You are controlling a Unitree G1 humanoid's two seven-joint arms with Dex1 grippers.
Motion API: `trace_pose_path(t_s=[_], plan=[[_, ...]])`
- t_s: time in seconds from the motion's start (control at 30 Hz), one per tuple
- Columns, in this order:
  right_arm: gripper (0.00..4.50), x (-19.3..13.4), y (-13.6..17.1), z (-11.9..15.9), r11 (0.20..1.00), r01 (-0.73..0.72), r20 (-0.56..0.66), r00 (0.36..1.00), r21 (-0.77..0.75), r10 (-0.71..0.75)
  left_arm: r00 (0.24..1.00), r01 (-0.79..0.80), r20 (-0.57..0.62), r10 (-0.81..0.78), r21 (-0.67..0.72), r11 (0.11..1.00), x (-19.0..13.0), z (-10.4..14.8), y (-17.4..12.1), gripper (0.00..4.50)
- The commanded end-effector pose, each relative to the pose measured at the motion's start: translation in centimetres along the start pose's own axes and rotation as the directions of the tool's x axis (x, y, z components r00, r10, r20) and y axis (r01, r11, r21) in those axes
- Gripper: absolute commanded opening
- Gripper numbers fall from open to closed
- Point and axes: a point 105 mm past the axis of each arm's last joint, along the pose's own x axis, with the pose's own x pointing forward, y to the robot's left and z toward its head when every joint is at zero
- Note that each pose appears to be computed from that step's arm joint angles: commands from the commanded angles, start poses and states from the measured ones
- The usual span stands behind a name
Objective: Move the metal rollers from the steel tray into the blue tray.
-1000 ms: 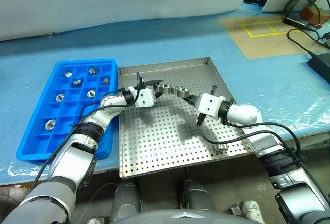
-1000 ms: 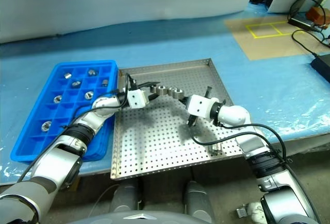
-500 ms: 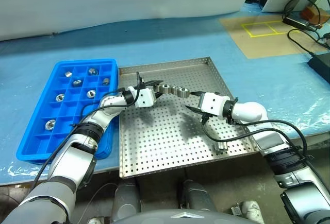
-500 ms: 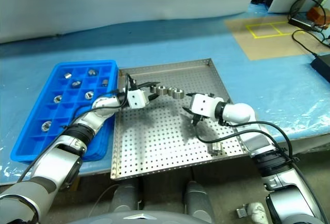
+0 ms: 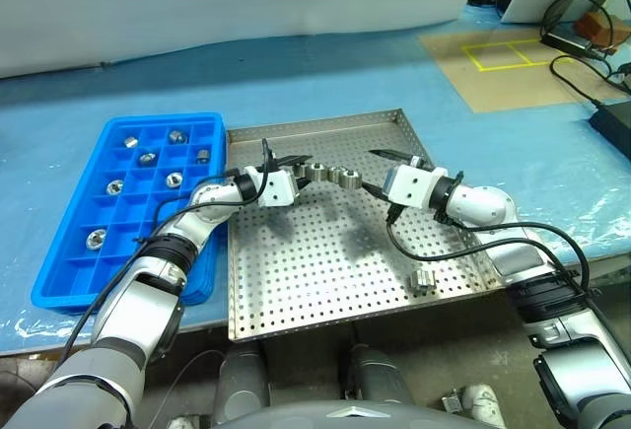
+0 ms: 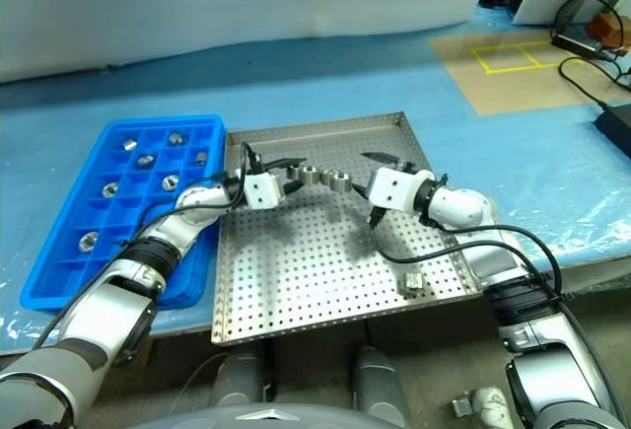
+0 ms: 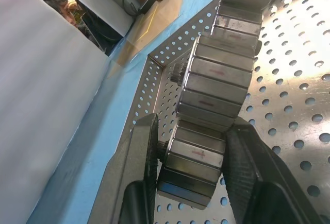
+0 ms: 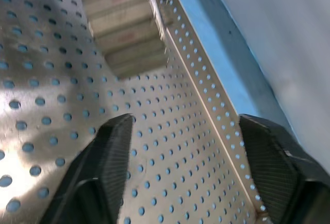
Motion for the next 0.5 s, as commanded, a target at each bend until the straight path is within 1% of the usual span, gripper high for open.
trace_pose_path(t_s=[0.03, 0.1, 0.17, 0.27, 0.5], plan=[[4.47, 0.1, -1.0, 1.2, 0.998, 0.044, 0.049, 0.998, -0.037, -0.042, 0.998, -0.036, 0.055, 0.034, 0.026, 0.999, 0.2, 1.2, 0.9, 1.38], [4.49, 0.3, -0.5, 1.7, 0.999, 0.021, 0.065, 0.998, -0.041, -0.018, 0.998, -0.037, 0.056, 0.035, 0.026, 0.999, 0.3, 1.2, 1.0, 1.38], [4.49, 0.5, 0.2, 2.6, 0.995, -0.018, 0.090, 0.996, -0.096, 0.027, 0.998, -0.037, 0.057, 0.035, 0.027, 0.999, 0.3, 1.3, 1.0, 1.38], [4.49, 0.9, 0.3, 4.3, 0.995, -0.024, 0.150, 0.988, -0.092, 0.038, 0.998, -0.047, 0.053, 0.045, 0.028, 0.999, 0.4, 1.2, 1.3, 1.38], [4.49, 1.7, 0.6, 5.7, 0.992, -0.047, 0.209, 0.975, -0.114, 0.071, 0.998, -0.033, 0.059, 0.031, 0.028, 0.999, 0.5, 1.3, 0.9, 1.38]])
